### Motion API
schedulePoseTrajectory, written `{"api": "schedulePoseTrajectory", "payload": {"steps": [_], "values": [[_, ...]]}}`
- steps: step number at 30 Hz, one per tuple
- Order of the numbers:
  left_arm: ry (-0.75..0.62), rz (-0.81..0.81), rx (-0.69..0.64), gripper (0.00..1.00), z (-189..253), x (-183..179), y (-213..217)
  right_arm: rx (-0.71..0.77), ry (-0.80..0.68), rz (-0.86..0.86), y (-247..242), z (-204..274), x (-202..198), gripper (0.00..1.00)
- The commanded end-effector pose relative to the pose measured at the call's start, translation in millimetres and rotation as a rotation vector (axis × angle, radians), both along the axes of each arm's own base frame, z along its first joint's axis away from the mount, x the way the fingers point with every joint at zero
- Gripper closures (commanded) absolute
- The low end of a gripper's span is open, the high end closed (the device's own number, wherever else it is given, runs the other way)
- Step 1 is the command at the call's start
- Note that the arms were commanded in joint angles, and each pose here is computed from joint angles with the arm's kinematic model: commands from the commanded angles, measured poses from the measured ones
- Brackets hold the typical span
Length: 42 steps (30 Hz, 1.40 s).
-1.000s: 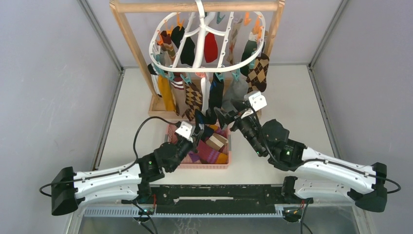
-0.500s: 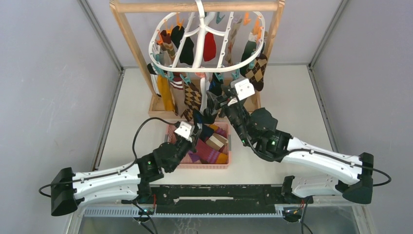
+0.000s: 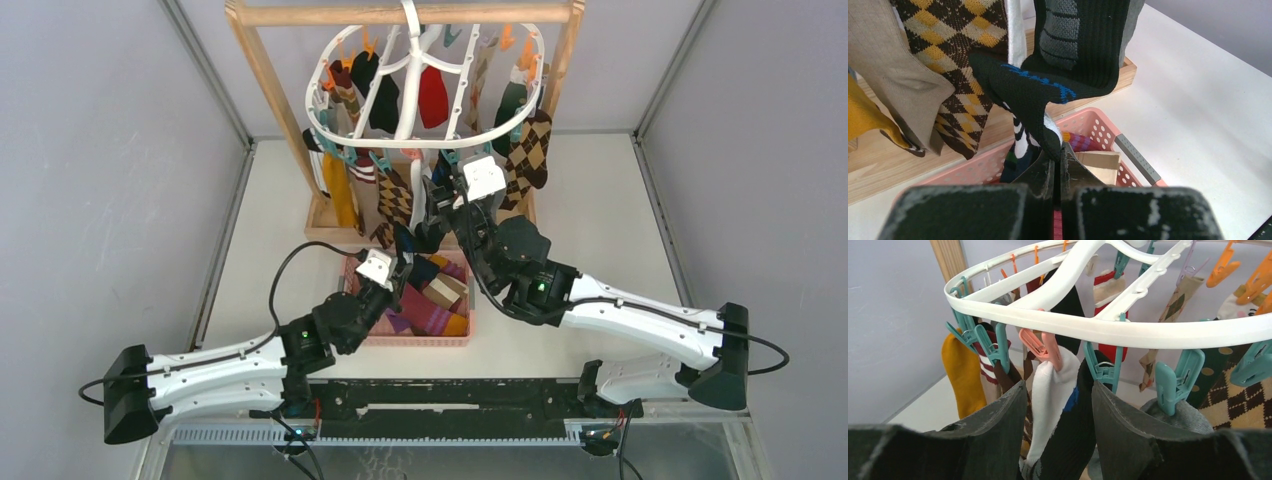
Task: Remove the socks clipped to the hanger
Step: Remove the sock from the hanger.
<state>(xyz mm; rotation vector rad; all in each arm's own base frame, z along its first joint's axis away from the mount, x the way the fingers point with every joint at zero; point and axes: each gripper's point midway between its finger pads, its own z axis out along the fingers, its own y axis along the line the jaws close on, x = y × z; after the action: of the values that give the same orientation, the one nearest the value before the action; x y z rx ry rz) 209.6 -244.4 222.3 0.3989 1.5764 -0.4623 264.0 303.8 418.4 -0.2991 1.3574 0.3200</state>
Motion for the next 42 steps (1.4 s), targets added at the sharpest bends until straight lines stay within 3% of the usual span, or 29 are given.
{"api": "schedulePoseTrajectory", "payload": {"steps": [1,9,23,42], "values": [[-0.041,0.016,-0.049,0.98,25,3,-1,0.070,-0.037,-0.025,-16,31,-4,0.42],[-0.036,0.016,-0.034,0.98,21,6,-6,0.086,-0.004,0.043,-25,31,-17,0.36],[-0.048,0.011,-0.028,0.98,24,7,-8,0.101,-0.019,0.064,-25,38,-17,0.36],[-0.038,0.005,-0.016,0.98,21,6,-8,0.092,-0.025,-0.026,-21,41,13,0.35]]}}
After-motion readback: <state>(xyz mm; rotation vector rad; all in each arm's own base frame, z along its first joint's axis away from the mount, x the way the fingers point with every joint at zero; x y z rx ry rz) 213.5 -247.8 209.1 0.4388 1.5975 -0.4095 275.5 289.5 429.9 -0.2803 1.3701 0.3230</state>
